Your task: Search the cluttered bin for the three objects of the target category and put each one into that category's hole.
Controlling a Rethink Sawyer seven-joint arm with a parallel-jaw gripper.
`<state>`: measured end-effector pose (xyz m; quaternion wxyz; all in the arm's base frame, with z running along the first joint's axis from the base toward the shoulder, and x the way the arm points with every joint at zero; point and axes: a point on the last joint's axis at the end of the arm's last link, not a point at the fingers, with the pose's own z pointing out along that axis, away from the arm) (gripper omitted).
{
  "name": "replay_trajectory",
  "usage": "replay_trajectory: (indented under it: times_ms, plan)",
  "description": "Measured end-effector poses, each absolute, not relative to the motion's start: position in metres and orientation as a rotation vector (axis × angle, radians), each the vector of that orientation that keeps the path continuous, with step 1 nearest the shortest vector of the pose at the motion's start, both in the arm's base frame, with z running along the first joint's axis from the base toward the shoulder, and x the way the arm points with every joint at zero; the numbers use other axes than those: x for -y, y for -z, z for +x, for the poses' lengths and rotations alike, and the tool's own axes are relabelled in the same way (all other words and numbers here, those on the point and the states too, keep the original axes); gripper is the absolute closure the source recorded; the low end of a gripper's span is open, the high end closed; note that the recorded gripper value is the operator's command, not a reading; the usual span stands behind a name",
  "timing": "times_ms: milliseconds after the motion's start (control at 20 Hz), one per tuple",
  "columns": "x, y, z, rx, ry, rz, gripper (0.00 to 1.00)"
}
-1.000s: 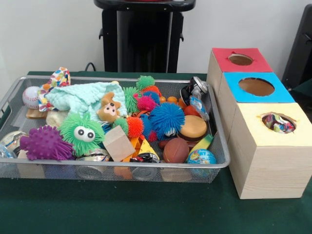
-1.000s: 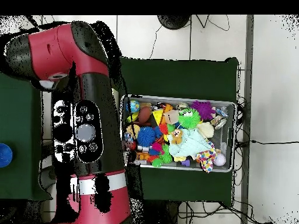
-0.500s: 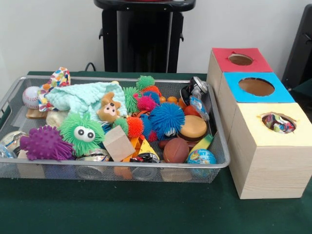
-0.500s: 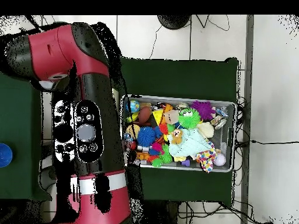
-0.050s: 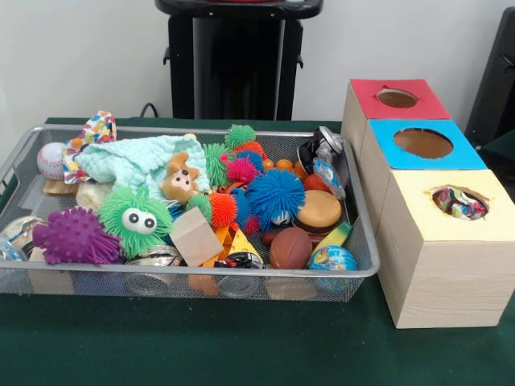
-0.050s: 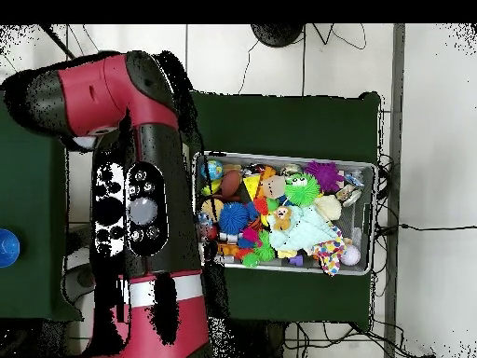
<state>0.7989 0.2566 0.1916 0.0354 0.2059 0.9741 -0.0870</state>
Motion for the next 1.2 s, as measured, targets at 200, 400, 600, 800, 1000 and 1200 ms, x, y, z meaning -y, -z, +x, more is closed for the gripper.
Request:
replay_trajectory:
  times_ms: [200, 400, 600, 800, 1000, 1200]
  plan:
    - [-0.250, -0.194, 0.810, -2.968, 0.242, 0.643, 1.00]
    - [-0.231, -0.198, 0.842, -2.920, 0.162, 0.685, 1.00]
    - [-0.198, -0.193, 0.872, -2.909, 0.074, 0.724, 1.00]
    - [-0.153, -0.185, 0.889, -2.935, 0.031, 0.711, 1.00]
    - [-0.126, -0.181, 0.896, -2.962, 0.025, 0.663, 1.00]
    - [-0.099, -0.184, 0.899, -3.004, 0.044, 0.571, 1.00]
